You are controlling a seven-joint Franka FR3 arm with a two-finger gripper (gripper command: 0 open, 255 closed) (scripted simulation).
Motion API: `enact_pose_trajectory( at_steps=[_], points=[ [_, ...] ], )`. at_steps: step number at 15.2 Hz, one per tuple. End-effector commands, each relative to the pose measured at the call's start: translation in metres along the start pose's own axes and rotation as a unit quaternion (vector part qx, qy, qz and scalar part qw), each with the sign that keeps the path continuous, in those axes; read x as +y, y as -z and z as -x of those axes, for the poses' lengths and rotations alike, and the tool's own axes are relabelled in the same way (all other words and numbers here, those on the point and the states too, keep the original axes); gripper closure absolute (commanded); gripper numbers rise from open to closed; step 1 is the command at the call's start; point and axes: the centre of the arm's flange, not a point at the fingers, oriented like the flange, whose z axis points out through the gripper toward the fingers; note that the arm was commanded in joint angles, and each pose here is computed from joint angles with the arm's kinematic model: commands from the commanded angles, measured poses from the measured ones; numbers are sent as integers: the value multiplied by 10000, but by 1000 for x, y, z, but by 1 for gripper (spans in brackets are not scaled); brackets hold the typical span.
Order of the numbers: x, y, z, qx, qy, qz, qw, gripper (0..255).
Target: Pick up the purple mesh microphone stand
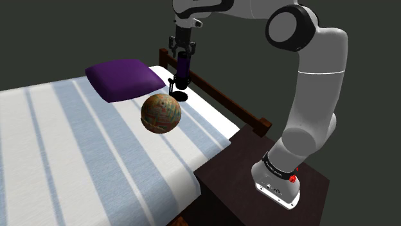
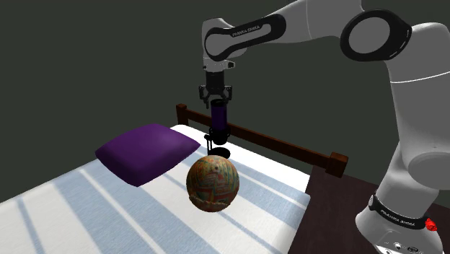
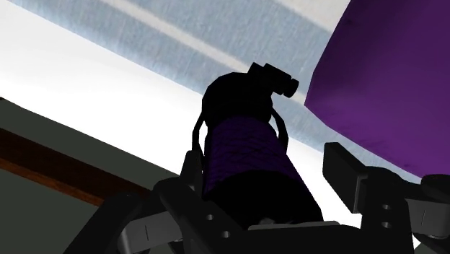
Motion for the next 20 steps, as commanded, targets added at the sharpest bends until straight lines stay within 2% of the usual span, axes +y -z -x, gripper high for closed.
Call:
enact_pose_trajectory(
  at_steps=[1, 9, 20],
  points=[
    [0, -1, 0, -2, -1, 3, 10000, 255],
    [0, -2, 0, -2, -1, 3, 10000, 255],
    [1, 57, 0, -2, -1, 3, 10000, 255]
  ],
)
